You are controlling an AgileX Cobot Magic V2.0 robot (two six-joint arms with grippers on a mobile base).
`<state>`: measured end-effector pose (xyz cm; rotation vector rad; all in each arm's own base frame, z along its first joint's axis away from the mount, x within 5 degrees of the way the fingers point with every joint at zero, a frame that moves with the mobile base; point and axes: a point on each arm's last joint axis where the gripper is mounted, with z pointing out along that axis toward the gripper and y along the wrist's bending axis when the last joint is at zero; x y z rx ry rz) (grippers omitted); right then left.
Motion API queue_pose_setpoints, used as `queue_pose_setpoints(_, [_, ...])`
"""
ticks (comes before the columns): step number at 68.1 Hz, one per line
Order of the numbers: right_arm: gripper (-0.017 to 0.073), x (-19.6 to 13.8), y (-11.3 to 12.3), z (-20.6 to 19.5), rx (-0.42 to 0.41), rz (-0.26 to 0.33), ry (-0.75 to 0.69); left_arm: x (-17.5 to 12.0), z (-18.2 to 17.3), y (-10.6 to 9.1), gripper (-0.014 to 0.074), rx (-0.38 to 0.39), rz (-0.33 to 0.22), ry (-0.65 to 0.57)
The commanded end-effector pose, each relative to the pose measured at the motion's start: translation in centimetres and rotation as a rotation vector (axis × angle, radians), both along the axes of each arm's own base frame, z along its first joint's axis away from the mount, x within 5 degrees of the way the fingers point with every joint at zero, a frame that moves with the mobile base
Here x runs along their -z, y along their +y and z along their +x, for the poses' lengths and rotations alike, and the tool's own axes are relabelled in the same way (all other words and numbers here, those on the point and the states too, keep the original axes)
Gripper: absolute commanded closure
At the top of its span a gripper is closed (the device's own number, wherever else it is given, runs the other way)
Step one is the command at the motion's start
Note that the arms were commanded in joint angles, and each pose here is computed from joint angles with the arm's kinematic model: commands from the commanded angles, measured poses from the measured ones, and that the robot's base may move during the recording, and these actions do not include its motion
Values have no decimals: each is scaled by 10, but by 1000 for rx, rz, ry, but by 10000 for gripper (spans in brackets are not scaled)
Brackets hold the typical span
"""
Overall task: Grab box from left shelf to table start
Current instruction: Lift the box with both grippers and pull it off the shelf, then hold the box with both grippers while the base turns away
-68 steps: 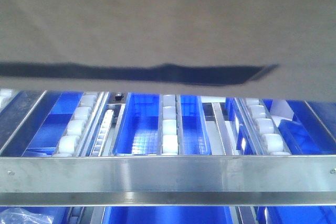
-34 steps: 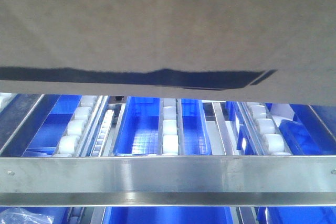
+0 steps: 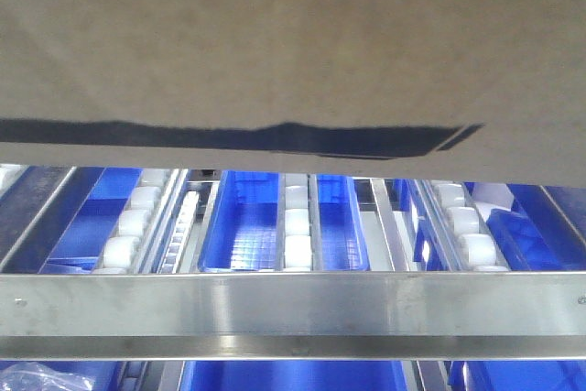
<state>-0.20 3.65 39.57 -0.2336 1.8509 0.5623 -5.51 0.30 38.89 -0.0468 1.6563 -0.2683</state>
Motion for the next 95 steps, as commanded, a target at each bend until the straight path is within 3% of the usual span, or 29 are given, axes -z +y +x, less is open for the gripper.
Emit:
queue_pose_setpoints(1, [499,-24,-2,4,39,85,-167,-20,-7,-8,692,131,-22,-145])
queue_pose_setpoints(95, [500,-24,-2,4,39,85,-167,-20,-7,-8,692,131,-22,-145])
